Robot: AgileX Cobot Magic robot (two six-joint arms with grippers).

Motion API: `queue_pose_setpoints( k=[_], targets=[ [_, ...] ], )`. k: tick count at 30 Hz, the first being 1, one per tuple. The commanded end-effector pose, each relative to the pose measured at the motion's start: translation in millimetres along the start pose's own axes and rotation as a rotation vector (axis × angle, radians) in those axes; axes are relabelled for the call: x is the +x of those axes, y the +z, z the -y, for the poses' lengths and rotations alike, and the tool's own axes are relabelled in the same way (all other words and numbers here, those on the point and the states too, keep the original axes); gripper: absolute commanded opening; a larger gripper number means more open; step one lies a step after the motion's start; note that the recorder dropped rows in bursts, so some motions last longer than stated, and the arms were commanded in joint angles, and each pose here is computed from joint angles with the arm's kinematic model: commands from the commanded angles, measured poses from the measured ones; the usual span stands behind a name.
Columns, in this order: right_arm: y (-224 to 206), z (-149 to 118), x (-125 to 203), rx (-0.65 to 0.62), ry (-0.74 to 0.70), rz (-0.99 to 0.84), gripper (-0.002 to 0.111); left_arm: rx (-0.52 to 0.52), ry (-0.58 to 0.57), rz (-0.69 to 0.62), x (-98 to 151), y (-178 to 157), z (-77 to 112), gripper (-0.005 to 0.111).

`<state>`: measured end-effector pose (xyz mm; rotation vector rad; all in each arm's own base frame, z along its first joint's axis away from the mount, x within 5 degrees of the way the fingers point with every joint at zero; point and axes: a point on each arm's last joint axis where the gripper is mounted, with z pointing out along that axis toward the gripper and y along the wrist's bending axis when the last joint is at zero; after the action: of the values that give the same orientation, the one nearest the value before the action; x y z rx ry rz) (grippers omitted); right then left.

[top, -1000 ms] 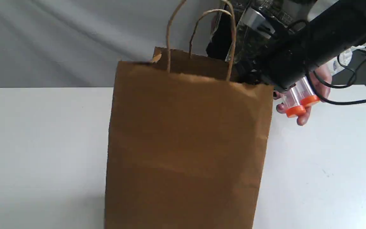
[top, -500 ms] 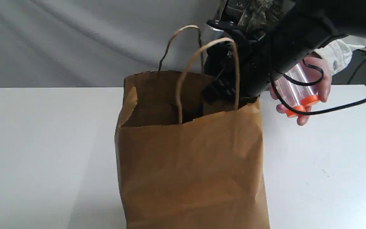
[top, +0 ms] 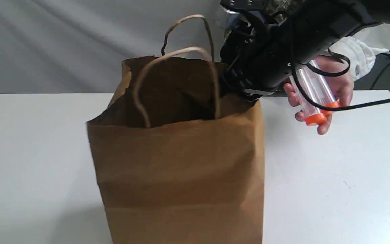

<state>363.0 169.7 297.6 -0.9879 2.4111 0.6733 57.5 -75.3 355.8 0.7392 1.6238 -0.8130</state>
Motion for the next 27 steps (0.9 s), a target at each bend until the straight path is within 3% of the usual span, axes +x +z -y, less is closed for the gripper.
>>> queue_pose_setpoints(
  k=[1,8,13,18,23,27],
  targets=[
    [-5,-4,-1,-0.006,0.003,0.003,0.0,-0.018,0.08,-0.025,-1,8,-11.4,0.069],
    [-5,-4,-1,-0.009,0.005,0.002,0.0,-0.034,0.075,-0.025,-13,24,-34.6,0.069],
    [-5,-3,-2,0.003,0.006,0.02,0.0,-0.036,0.137,-0.031,-28,34,-47.2,0.069],
    [-5,-3,-3,0.008,0.006,0.026,0.0,0.038,0.111,-0.076,-37,59,-61.8,0.069],
    [-5,-2,-3,0.014,0.001,0.03,0.0,0.14,0.1,-0.128,-41,87,-64.9,0.069],
    [-5,-2,-3,0.014,0.001,0.03,0.0,0.121,0.136,-0.16,-39,108,-67.5,0.069]
  ],
)
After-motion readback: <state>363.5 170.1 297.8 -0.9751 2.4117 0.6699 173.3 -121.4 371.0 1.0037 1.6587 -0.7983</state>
